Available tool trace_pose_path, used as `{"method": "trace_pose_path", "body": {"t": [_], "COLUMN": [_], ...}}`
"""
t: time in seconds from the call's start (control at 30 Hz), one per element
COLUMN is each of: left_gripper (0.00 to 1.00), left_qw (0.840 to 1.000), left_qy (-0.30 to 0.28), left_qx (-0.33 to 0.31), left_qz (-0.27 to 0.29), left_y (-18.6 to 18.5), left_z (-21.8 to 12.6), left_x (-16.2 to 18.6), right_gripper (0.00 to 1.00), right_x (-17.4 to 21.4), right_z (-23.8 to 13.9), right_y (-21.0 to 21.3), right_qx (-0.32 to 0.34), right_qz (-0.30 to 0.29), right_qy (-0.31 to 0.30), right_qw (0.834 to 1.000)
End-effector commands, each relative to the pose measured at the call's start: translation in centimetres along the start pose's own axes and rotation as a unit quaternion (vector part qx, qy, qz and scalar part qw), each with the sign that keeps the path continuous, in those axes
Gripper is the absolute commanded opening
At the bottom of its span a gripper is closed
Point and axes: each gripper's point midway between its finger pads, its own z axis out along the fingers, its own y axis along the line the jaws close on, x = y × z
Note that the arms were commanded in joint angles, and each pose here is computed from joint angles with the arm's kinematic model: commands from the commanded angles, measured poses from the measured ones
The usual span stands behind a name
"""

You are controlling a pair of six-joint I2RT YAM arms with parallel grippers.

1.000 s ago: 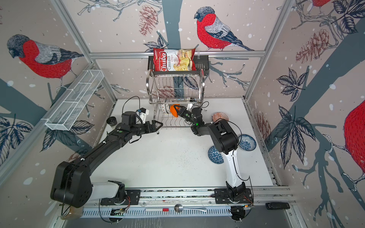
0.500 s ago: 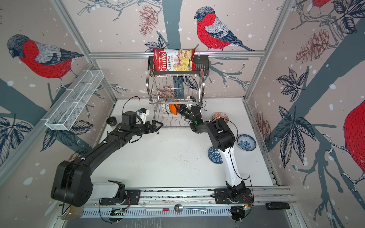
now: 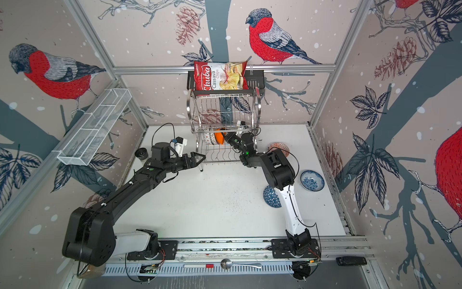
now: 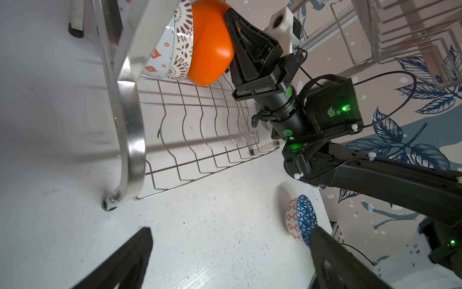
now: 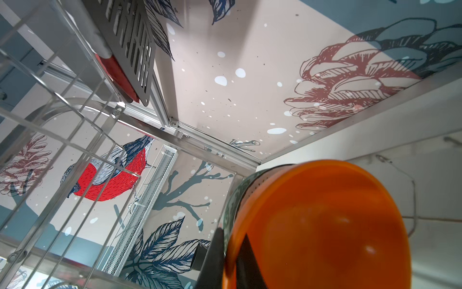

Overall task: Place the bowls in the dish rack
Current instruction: 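Lower the orange bowl into the rack slots beside the green bowl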

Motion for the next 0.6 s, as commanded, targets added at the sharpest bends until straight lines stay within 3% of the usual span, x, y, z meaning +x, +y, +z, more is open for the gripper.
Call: {"method": "trace_pose_path", "body": {"t": [0.0, 0.57], "left_gripper": [0.98, 0.98], "left_qw": [0.999, 0.998], "left_qy": [-0.036, -0.051], "left_qx": [0.029, 0.041], "left_qz": [0.018, 0.021], "left_y": [-1.39, -2.0], "left_z": [-0.54, -1.13], "left_x": [-1.47, -1.79], "right_gripper": [0.0, 0.02], "right_x": [-0.08, 0.71], "right_z": [0.14, 0.19], "right_y": [0.61, 1.18], "right_qx": [-0.016, -0.02], "right_qz": [-0.001, -0.001], "right_qy": [0.002, 0.015], "right_qw": [1.0, 1.0]}}
